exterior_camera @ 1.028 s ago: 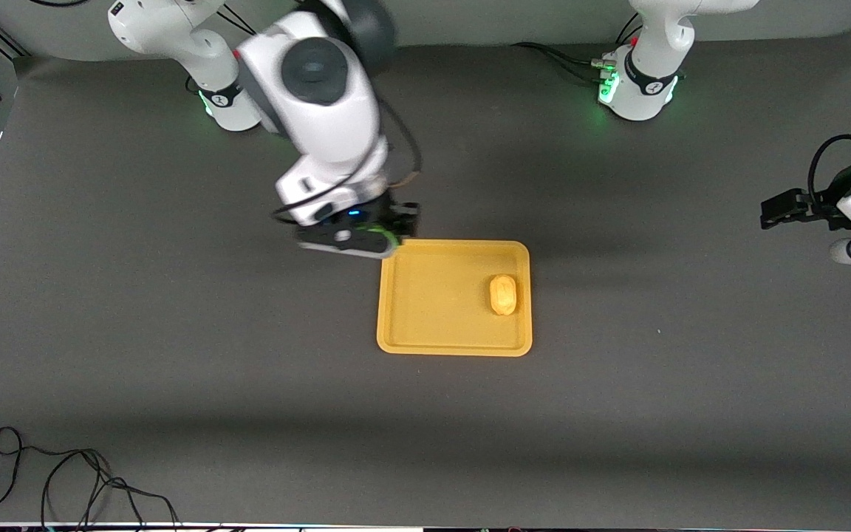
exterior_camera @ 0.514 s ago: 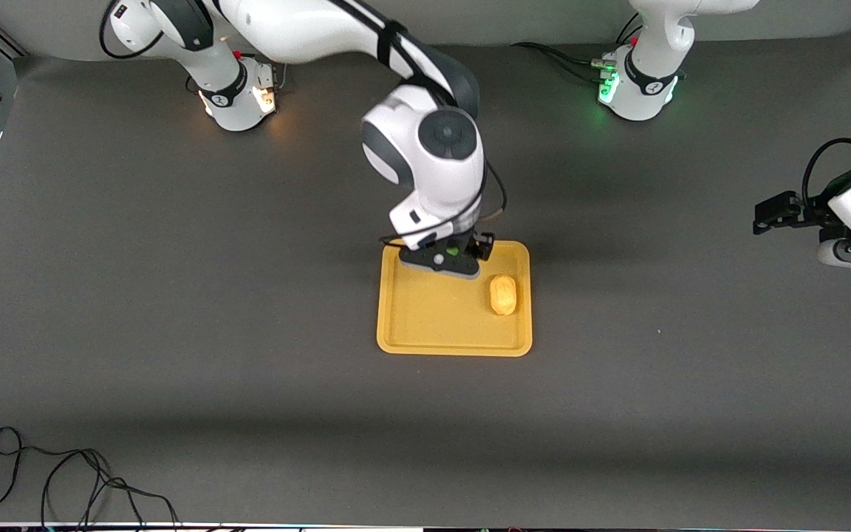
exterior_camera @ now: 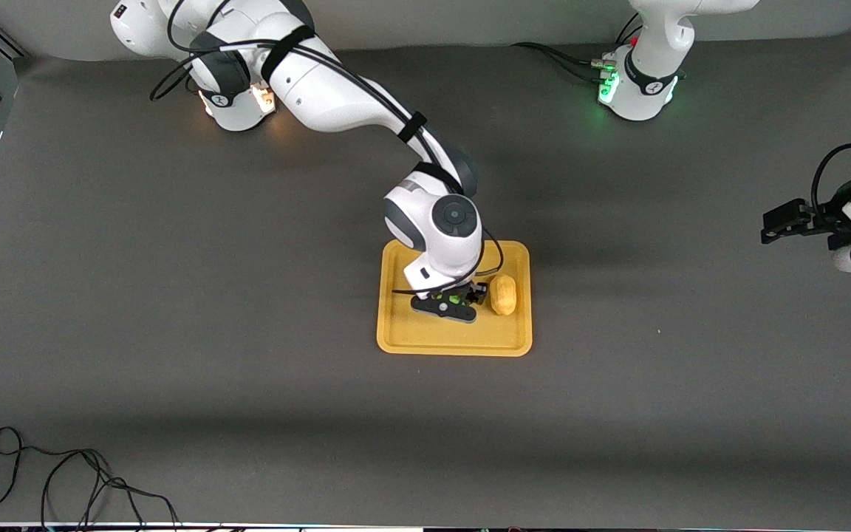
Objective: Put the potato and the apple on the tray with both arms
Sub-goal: 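Carry the green apple over the tray with the right gripper, then lower the apple onto the tray beside the potato and open the right gripper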
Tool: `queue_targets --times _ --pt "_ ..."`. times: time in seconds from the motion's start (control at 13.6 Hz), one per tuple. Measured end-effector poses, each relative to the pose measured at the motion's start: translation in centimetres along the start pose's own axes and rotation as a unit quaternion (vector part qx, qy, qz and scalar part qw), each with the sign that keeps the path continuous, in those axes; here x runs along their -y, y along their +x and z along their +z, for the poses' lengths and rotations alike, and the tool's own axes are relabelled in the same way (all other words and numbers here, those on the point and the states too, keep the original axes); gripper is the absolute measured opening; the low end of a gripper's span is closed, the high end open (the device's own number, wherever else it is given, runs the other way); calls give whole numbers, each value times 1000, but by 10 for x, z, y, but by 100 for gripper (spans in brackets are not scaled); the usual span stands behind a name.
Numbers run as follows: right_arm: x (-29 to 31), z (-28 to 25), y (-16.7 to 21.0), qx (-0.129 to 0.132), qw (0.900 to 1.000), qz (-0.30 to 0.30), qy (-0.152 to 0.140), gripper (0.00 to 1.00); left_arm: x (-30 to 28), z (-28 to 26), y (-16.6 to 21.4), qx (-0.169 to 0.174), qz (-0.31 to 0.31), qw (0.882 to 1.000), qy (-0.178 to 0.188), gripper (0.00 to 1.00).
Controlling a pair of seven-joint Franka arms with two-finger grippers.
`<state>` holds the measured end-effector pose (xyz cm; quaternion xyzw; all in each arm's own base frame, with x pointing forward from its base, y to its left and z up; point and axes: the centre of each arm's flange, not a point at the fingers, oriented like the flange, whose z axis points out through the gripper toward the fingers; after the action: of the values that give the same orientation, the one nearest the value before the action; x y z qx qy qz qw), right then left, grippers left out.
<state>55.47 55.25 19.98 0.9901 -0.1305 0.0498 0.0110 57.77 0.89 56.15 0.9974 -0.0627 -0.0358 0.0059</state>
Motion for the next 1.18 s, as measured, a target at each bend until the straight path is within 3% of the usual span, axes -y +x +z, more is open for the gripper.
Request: queue_targets --times 0.29,0.59,0.81,0.88,1.03,1.18 --pt "-1 1 1 -1 1000 0 -1 73 -5 -18 0 -10 10 1000 0 100" --pt "-5 9 7 -4 1000 4 -1 73 -6 -22 -4 2 14 1000 -2 100" --pt "-8 10 14 -7 1000 8 3 99 -5 -16 0 7 13 1000 -2 100" --pt "-6 3 16 -8 1000 9 6 100 -5 -14 1 8 13 1000 -2 100" --pt "-4 -38 20 -2 1000 11 0 100 -4 -11 2 11 13 1000 -2 100" --pt "-9 -115 25 6 1000 15 -6 100 -5 -9 3 12 13 1000 -2 100"
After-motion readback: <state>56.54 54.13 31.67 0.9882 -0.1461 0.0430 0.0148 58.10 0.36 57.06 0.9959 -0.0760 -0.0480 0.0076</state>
